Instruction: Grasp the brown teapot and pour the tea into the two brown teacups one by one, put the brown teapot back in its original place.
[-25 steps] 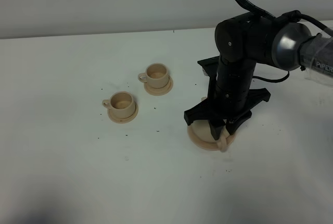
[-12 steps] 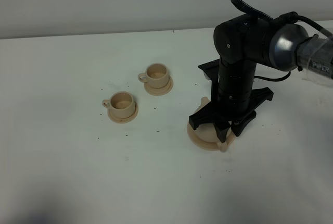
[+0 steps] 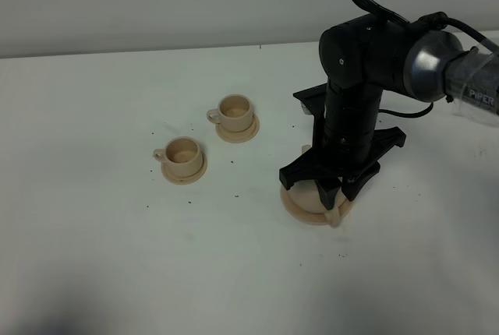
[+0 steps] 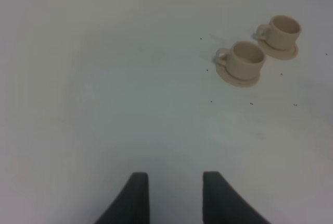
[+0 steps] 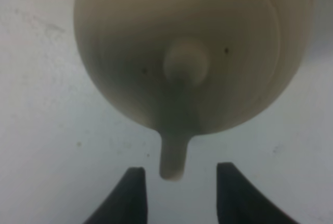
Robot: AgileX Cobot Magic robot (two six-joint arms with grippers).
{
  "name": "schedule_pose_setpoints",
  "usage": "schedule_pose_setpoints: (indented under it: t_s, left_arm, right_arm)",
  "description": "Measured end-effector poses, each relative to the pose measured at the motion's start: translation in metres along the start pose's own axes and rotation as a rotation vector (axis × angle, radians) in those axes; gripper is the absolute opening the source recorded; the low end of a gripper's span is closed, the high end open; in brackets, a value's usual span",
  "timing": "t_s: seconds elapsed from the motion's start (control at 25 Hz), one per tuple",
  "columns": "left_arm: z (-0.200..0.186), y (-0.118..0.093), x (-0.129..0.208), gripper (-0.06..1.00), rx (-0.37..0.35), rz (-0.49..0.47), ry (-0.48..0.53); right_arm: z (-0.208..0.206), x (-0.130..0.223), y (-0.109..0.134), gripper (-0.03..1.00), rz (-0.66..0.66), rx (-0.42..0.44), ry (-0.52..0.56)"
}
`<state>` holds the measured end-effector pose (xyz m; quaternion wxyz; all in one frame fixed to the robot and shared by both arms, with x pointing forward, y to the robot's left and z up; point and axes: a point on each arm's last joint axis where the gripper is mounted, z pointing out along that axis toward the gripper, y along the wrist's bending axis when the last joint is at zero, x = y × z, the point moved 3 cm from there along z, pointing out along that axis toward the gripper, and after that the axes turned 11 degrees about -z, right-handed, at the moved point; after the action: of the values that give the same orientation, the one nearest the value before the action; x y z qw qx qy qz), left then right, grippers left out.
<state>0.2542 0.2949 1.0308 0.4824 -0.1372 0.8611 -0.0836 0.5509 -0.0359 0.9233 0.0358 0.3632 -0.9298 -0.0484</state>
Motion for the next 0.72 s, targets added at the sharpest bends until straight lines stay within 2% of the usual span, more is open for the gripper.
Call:
schedule_pose_setpoints:
  t_s: [0.24,0.72]
  left_arm:
    - [0.000,0.000,0.000,0.28,0.000,0.000,0.000]
    - [0.000,0.000,0.000,0.28,0.000,0.000,0.000]
  right_arm:
    - [0.014,-0.001,-0.001,0.33,0.004,-0.008,0.040]
    - [0.021,-0.006,-0.003,0.33,-0.004,-0.001,0.050]
